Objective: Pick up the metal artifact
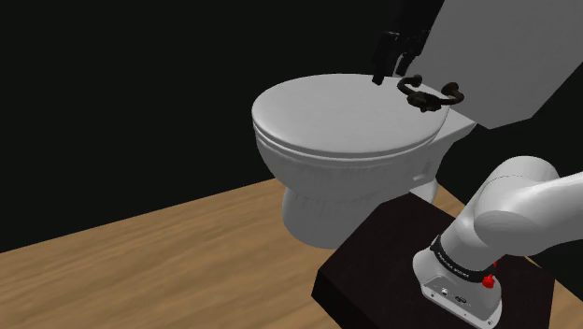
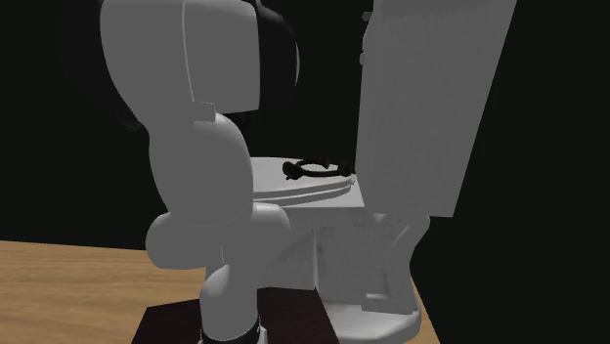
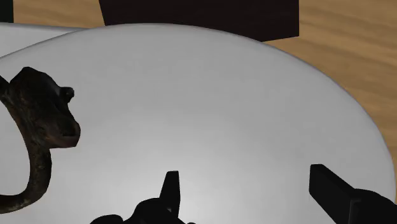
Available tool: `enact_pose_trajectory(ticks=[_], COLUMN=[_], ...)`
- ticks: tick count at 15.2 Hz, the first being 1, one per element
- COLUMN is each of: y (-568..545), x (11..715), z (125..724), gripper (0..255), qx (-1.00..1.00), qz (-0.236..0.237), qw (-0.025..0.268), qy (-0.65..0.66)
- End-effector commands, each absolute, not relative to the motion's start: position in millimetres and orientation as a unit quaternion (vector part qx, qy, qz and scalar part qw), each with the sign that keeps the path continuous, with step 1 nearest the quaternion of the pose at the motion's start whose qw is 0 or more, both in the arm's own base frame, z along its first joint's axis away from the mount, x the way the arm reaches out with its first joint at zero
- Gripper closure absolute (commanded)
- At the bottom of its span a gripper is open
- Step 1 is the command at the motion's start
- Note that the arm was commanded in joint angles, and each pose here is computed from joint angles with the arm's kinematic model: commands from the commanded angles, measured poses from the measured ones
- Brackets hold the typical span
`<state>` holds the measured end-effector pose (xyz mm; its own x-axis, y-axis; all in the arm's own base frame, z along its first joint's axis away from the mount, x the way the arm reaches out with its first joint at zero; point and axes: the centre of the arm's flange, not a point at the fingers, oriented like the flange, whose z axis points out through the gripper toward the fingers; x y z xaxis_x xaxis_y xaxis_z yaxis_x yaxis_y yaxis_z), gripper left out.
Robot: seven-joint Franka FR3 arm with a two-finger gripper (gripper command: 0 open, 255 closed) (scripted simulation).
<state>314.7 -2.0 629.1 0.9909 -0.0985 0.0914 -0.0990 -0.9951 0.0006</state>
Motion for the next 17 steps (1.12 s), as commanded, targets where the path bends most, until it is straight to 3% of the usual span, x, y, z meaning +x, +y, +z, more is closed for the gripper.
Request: enact_pose_trajectory(ticks=[1, 17], y=[-2, -211], x=[315, 326], z=[629, 567], gripper=[0, 0], qx=[0.998, 0.994], qz=[0.046, 0.024], qw=[0.003, -0.021], qy=[-0.049, -0.1])
